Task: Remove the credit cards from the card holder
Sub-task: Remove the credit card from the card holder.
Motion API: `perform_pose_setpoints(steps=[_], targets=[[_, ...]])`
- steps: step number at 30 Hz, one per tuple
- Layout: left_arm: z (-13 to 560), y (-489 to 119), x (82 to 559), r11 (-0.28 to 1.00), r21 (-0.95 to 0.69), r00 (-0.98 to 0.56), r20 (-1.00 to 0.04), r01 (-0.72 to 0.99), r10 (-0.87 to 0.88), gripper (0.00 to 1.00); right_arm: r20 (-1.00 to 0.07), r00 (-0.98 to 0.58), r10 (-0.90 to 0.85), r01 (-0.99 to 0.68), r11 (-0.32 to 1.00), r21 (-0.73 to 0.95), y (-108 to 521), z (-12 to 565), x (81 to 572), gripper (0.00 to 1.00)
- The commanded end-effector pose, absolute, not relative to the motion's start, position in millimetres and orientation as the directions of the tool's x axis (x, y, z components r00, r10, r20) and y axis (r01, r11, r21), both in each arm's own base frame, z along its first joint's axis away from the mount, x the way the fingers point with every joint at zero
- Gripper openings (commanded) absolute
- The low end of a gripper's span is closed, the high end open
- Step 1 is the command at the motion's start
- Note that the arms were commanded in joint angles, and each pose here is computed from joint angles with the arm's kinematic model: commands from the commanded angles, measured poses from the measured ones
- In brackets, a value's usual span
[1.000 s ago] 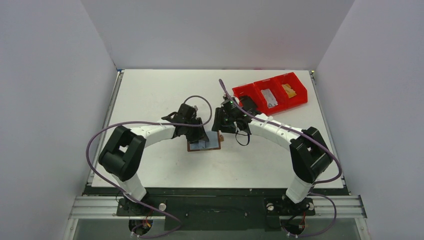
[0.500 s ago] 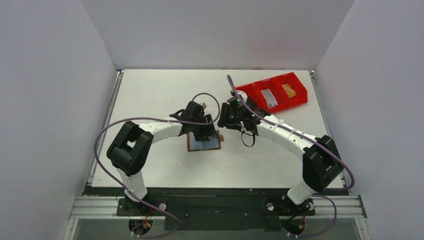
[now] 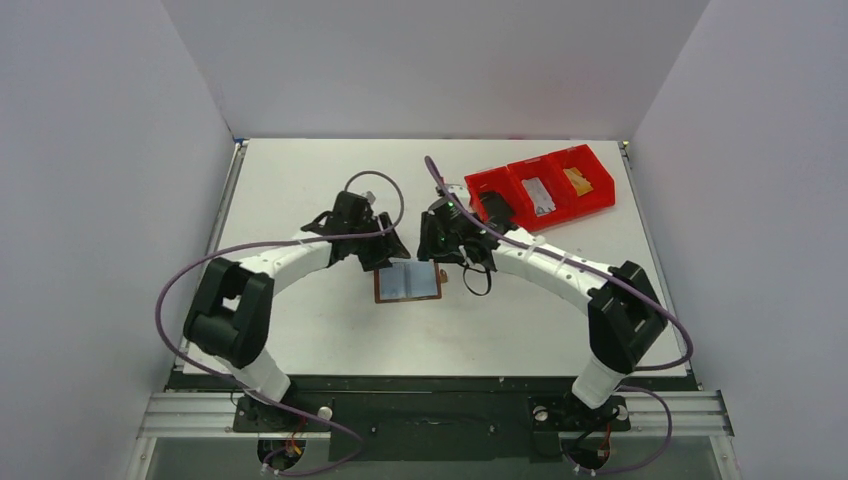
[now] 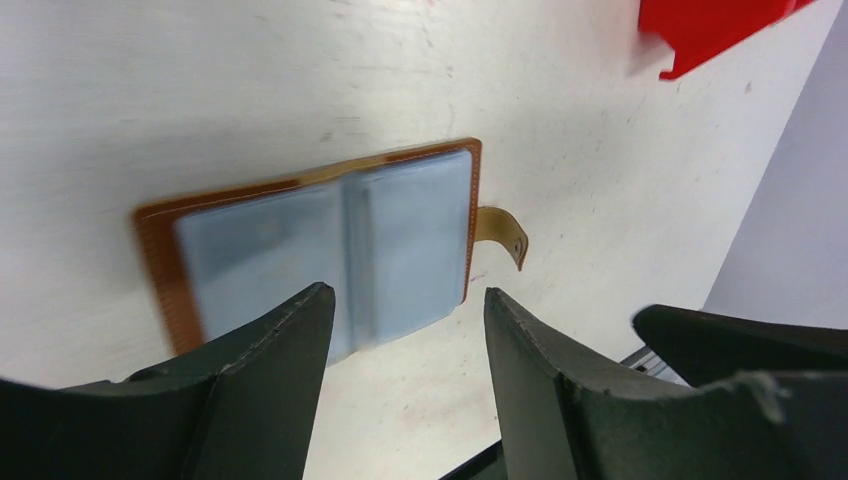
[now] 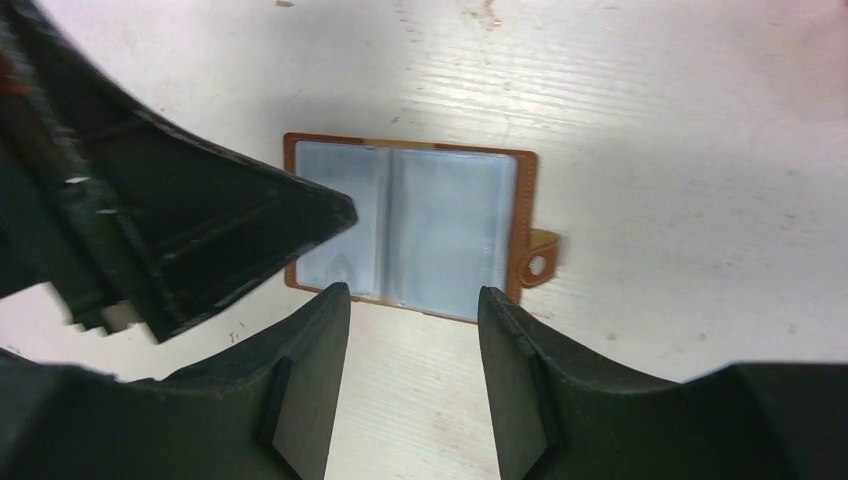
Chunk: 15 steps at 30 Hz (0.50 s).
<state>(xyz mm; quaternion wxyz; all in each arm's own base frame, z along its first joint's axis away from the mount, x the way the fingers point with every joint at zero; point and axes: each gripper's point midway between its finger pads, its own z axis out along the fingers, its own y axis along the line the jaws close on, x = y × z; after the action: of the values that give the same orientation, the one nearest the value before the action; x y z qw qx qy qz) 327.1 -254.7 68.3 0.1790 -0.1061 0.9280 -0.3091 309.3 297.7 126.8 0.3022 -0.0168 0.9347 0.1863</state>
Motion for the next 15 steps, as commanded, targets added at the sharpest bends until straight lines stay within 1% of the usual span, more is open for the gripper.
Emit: perform_pose_setpoints(steps=[1, 3, 4, 5, 6, 7, 8, 15], targets=[[96, -207, 330, 0.795, -0.590, -0.857, -0.327, -0.143, -0.397, 0.54, -0.584, -0.812, 0.022, -0.205, 0.925, 0.320, 333, 126, 309, 0.47], [89, -184, 324, 0.798, -0.565, -0.840, -0.314, -0.208, -0.441, 0.54, -0.576, -0.817, -0.016, -0.236, 0.921, 0.309, 353, 123, 309, 0.46], [92, -177, 322, 0.794, -0.567, -0.828, -0.323, -0.219, -0.458, 0.54, -0.561, -0.827, -0.045, -0.244, 0.927, 0.285, 358, 109, 309, 0.46], [84, -166, 318, 0.790, -0.559, -0.821, -0.308, -0.253, -0.481, 0.54, -0.568, -0.821, -0.063, -0.265, 0.922, 0.282, 369, 112, 308, 0.46], [88, -162, 317, 0.785, -0.565, -0.812, -0.318, -0.253, -0.490, 0.54, -0.550, -0.830, -0.086, -0.268, 0.928, 0.258, 372, 97, 307, 0.46], [83, -154, 313, 0.782, -0.558, -0.806, -0.309, -0.276, -0.505, 0.54, -0.553, -0.827, -0.104, -0.283, 0.926, 0.249, 380, 99, 307, 0.46], [86, -150, 311, 0.780, -0.561, -0.799, -0.316, -0.277, -0.511, 0.54, -0.545, -0.829, -0.127, -0.285, 0.934, 0.216, 383, 87, 306, 0.46], [87, -126, 297, 0.771, -0.555, -0.774, -0.324, -0.311, -0.545, 0.54, -0.518, -0.829, -0.213, -0.307, 0.946, 0.102, 390, 61, 308, 0.48]])
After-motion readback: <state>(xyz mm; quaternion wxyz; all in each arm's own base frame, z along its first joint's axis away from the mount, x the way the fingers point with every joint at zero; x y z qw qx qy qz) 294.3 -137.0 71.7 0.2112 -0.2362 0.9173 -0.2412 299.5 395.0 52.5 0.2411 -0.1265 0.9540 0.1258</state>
